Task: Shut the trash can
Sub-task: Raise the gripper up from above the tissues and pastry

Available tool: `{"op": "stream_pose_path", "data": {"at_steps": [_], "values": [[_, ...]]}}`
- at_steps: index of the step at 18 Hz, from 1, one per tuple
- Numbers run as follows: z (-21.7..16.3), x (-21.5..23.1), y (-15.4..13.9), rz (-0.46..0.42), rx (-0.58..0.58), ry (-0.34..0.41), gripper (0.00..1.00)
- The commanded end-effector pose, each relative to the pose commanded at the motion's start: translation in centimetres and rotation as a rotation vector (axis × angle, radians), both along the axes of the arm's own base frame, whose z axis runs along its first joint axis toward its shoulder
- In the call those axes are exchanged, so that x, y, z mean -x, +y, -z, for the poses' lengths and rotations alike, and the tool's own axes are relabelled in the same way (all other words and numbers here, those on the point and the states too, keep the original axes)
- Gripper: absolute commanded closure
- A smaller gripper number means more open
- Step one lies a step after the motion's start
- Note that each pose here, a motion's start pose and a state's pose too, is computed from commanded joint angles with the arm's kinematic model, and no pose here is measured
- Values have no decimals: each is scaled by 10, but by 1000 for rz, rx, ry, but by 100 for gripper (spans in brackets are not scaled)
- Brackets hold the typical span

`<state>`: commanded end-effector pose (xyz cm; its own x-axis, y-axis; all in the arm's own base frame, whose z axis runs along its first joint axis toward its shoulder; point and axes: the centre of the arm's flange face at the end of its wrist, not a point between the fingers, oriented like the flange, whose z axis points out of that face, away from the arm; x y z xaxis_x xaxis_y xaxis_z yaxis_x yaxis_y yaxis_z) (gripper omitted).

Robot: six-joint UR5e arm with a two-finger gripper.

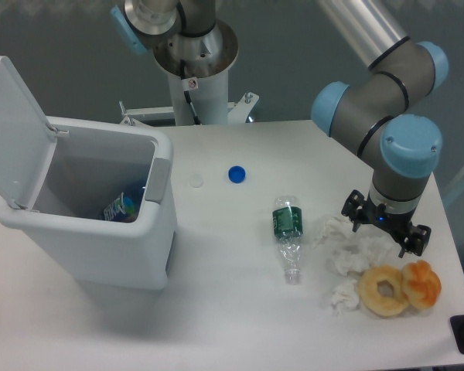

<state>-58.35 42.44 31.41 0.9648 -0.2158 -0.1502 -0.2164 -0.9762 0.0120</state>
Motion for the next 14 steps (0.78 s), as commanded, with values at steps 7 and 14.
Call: {"op": "stream_pose_path", "data": {"at_steps": [7,14], "values": [[-27,-19,-5,-18,-41,3,0],[-80,-61,7,-214,-119,43,0]]}}
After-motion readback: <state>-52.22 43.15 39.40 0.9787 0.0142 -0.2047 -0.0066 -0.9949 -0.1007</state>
